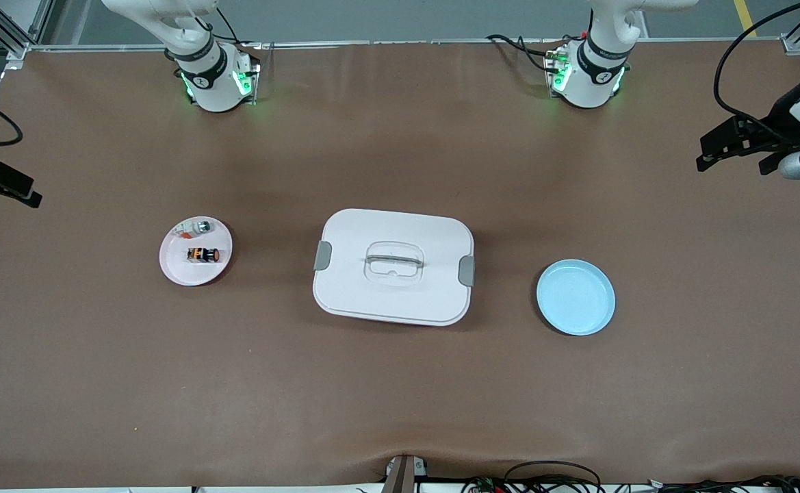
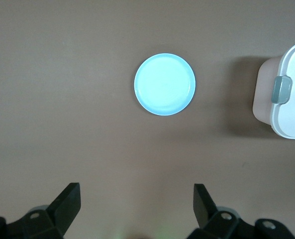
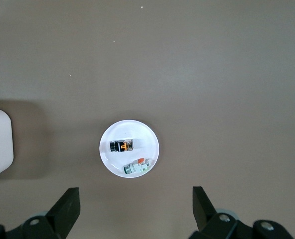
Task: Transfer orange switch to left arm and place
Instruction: 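Move the right gripper toward the white plate with the switch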
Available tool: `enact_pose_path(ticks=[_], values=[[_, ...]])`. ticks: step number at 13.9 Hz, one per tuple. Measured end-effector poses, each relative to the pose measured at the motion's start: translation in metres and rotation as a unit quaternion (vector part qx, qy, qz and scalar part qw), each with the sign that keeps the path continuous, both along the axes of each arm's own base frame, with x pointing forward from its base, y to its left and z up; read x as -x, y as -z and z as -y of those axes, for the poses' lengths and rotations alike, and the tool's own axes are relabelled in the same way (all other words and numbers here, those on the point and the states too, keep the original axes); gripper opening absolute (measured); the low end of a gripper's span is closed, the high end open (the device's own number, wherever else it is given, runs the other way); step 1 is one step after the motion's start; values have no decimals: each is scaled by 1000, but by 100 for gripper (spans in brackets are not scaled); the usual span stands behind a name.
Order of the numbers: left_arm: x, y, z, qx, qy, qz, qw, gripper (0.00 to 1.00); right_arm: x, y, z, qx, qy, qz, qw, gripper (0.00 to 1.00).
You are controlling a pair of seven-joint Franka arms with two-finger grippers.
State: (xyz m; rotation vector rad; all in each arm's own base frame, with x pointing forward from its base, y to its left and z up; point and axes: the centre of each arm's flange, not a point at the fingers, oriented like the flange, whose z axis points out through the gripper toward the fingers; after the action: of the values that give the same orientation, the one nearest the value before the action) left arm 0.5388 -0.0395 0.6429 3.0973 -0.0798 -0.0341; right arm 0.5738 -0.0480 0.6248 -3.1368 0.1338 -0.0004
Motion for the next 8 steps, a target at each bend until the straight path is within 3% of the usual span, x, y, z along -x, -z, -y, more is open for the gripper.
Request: enact_pose_path(ticks=[8], values=[[0,0,0,0,0,0,1000,100,-28,70,-20,-6,-10,-50,999,100]])
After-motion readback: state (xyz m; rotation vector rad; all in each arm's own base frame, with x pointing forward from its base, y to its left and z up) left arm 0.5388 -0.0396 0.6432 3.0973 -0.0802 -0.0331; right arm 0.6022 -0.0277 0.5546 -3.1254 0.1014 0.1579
